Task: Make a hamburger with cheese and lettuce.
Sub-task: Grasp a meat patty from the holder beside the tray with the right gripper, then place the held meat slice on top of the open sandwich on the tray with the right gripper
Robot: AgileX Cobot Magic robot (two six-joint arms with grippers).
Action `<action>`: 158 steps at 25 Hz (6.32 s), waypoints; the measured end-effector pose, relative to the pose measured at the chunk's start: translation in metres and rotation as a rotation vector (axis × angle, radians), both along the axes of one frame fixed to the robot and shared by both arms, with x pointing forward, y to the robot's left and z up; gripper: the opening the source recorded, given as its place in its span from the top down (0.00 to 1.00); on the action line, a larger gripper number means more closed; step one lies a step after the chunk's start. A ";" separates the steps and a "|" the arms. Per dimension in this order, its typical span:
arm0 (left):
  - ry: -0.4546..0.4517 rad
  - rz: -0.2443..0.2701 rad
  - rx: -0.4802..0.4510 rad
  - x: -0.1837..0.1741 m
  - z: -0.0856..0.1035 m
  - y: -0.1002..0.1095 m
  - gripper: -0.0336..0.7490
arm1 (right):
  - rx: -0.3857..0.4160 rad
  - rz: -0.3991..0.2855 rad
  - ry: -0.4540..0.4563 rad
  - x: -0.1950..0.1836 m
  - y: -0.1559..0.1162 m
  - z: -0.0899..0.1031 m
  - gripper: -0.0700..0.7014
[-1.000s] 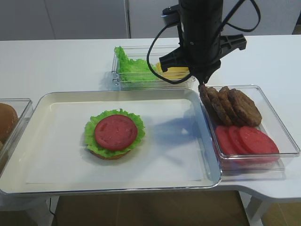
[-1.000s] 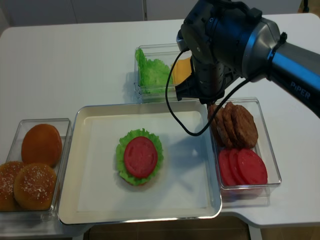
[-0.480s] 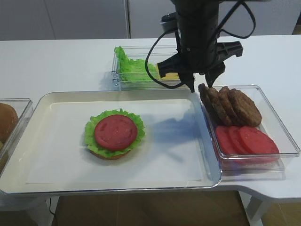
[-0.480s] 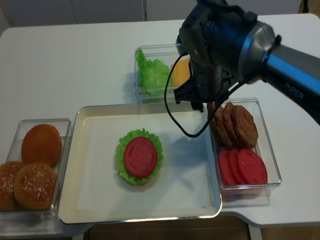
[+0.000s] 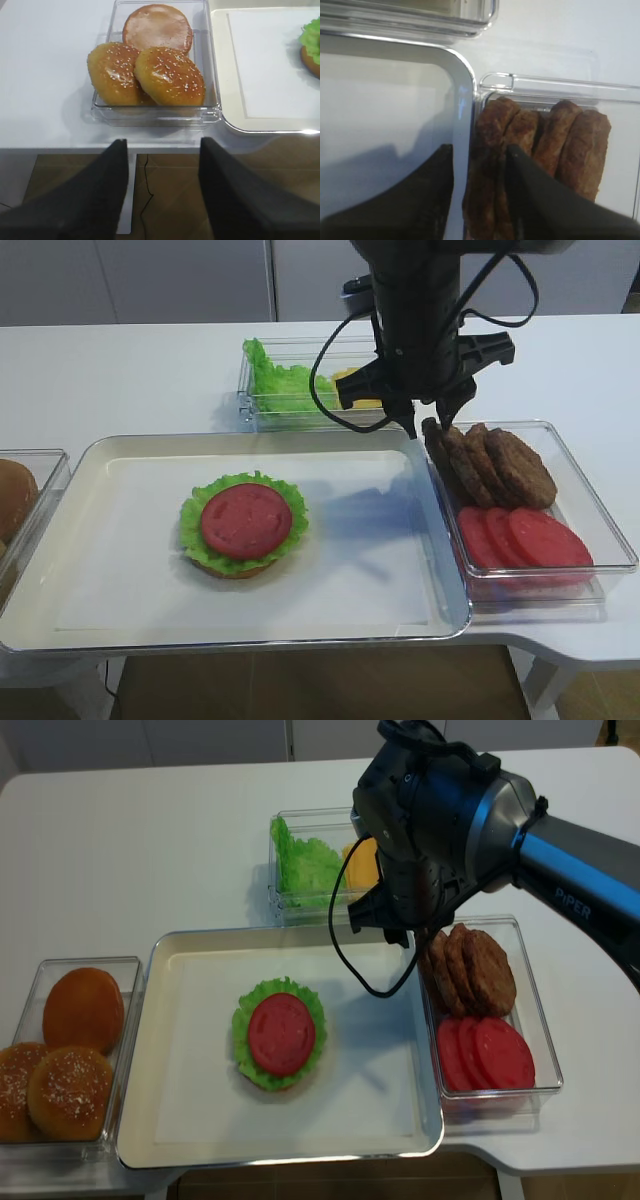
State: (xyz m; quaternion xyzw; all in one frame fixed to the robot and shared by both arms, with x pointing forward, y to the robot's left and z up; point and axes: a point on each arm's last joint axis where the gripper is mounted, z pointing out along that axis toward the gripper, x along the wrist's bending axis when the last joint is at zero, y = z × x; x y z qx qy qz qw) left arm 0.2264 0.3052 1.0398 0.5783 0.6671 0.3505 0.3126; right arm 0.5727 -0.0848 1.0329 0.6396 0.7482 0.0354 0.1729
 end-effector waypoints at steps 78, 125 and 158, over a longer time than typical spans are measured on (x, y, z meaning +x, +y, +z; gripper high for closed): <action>0.000 0.000 0.000 0.000 0.000 0.000 0.52 | -0.053 0.002 -0.025 0.006 -0.002 -0.007 0.52; 0.000 0.000 0.000 0.000 0.000 0.000 0.52 | 0.031 -0.007 -0.114 -0.009 -0.011 0.039 0.80; 0.000 0.000 0.000 0.000 0.000 0.000 0.52 | 0.121 0.147 -0.184 -0.058 0.001 0.094 0.80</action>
